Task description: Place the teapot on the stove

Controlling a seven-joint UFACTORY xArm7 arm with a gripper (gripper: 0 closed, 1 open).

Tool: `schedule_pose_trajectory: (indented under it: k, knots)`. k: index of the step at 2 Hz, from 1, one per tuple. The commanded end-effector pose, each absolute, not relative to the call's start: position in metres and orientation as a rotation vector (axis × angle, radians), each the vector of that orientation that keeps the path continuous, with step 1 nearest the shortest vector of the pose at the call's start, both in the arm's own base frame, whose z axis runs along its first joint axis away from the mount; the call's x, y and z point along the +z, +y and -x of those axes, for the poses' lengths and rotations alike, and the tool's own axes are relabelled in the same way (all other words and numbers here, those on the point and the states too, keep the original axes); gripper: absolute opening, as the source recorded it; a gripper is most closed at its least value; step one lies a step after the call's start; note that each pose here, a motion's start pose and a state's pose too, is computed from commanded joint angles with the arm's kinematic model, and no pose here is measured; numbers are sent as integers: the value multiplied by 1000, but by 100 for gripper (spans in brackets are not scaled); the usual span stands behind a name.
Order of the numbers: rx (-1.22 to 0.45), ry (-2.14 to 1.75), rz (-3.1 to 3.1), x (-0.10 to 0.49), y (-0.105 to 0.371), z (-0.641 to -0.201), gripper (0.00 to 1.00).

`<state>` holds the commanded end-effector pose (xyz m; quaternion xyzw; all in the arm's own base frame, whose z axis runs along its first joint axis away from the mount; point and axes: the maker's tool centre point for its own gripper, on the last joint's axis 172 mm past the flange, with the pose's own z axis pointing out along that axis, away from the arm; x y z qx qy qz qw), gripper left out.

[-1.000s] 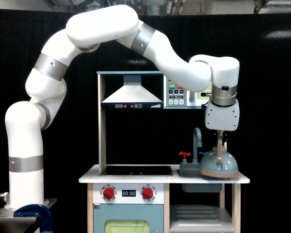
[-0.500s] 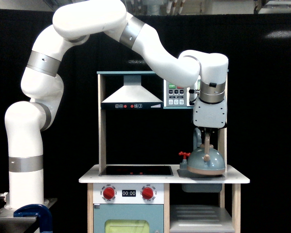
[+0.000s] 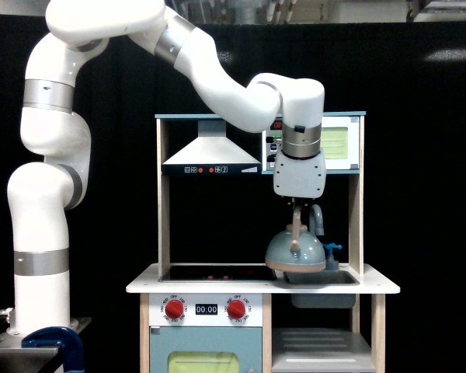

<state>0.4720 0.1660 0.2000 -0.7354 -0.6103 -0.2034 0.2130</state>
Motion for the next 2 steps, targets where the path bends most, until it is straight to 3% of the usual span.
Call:
schedule_pose_trajectory:
  k: [2]
  knots:
    - [-565, -1694, 2041, 198, 231, -307, 0]
